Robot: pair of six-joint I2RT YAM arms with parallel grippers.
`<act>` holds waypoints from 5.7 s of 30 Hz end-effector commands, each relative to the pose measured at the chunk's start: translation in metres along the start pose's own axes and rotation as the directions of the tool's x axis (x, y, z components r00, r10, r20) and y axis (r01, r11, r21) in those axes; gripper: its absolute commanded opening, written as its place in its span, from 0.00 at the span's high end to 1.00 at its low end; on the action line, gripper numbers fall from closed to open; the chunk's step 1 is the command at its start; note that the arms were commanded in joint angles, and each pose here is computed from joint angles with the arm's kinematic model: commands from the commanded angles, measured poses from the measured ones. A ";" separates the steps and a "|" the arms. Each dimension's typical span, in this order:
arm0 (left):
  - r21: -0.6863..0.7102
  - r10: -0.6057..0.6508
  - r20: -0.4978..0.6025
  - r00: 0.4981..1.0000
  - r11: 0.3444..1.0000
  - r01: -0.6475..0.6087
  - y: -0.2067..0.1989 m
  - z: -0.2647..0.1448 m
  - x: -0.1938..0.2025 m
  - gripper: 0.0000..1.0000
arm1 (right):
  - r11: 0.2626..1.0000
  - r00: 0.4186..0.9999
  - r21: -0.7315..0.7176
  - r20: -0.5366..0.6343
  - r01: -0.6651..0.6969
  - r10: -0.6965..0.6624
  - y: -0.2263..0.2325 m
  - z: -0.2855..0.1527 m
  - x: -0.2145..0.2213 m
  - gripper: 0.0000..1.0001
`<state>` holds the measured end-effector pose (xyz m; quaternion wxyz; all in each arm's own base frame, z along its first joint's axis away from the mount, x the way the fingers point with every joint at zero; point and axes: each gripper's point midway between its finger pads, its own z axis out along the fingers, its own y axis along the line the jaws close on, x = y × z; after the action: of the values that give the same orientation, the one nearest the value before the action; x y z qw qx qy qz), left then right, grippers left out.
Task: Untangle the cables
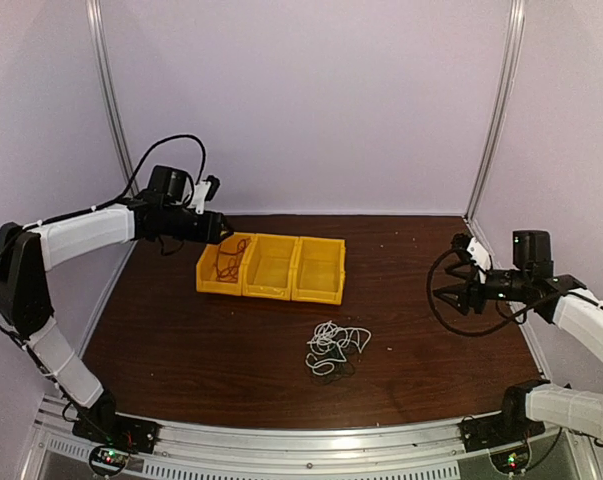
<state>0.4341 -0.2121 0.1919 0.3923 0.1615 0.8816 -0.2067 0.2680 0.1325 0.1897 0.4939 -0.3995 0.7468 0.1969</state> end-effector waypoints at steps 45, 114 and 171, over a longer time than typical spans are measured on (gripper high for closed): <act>0.333 0.141 0.540 0.830 0.870 -0.364 -0.287 -0.041 0.127 0.43 | 0.721 0.910 -0.634 -0.414 -0.280 -0.011 0.128 0.109 -0.021 1.00; 0.406 0.178 0.651 0.738 0.740 -0.537 -0.341 -0.023 0.123 0.48 | 0.941 0.942 -0.323 0.336 0.097 0.018 0.031 -0.047 -0.251 1.00; 0.390 0.101 0.663 0.742 0.799 -0.458 -0.306 -0.053 -0.030 1.00 | 0.869 0.985 -0.480 -0.049 0.120 -0.163 0.105 0.071 -0.025 0.07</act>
<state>0.2638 -0.4738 0.3028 0.6063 0.3874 0.5473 -0.4275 0.2461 0.2447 0.2234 0.3971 -0.4907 0.6771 0.3782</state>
